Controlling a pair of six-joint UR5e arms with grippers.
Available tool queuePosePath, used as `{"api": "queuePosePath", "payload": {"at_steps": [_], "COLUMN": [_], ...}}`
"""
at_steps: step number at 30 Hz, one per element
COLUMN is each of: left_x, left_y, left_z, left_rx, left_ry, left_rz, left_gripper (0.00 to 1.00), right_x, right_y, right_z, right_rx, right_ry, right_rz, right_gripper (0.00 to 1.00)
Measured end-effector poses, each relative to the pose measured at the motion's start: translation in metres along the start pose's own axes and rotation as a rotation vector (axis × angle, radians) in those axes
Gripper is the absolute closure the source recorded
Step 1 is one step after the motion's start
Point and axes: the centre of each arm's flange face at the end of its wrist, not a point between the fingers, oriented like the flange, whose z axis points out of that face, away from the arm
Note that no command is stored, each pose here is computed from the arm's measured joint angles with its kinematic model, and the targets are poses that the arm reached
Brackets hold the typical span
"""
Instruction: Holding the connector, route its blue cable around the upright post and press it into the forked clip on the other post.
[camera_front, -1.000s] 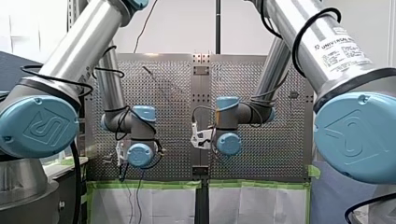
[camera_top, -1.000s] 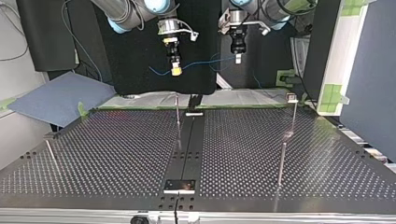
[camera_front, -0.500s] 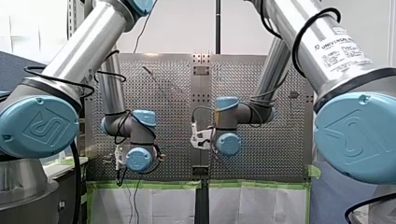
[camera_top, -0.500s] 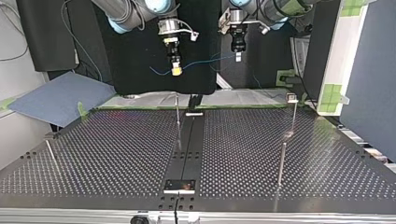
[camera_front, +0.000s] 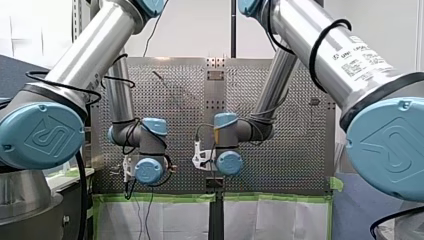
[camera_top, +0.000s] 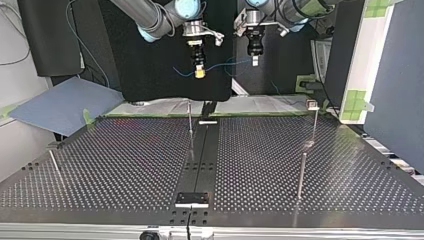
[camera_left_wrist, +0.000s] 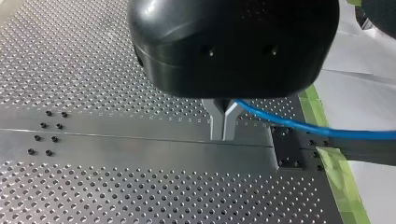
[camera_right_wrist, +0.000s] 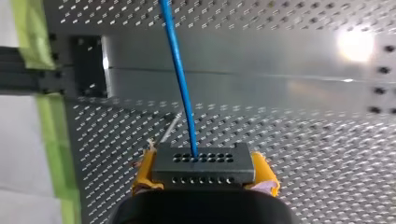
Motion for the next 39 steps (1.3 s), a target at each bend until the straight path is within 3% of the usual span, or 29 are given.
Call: {"api": "queuePosePath", "payload": {"at_steps": [9, 13, 17, 20, 25, 29, 39], "left_x": [0.001, -0.01, -0.029, -0.047, -0.072, -0.082, -0.097], "left_y": [-0.004, -0.018, -0.035, -0.046, -0.051, -0.052, -0.045], "left_z": [0.001, 0.003, 0.006, 0.012, 0.021, 0.029, 0.044], "left_rx": [0.0, 0.001, 0.002, -0.008, -0.04, -0.059, -0.117], "left_ry": [-0.006, -0.029, -0.069, -0.108, -0.148, -0.149, -0.156], "left_rz": [0.006, 0.007, -0.017, -0.04, -0.065, -0.057, -0.06], "left_gripper": [1.0, 1.0, 1.0, 1.0, 1.0, 1.0, 1.0], "right_x": [-0.026, -0.032, -0.017, 0.001, 0.029, 0.053, 0.107], "right_y": [-0.005, -0.001, -0.002, -0.004, -0.003, -0.003, 0.006], "right_z": [0.02, 0.032, 0.047, 0.054, 0.055, 0.054, 0.053], "right_rx": [-0.027, -0.052, -0.076, -0.079, -0.08, -0.076, -0.028], "right_ry": [-0.073, -0.082, -0.049, -0.022, -0.009, 0.005, 0.023], "right_rz": [-0.023, -0.017, 0.013, 0.025, 0.024, 0.021, 0.028], "right_gripper": [1.0, 1.0, 1.0, 1.0, 1.0, 1.0, 1.0]}}
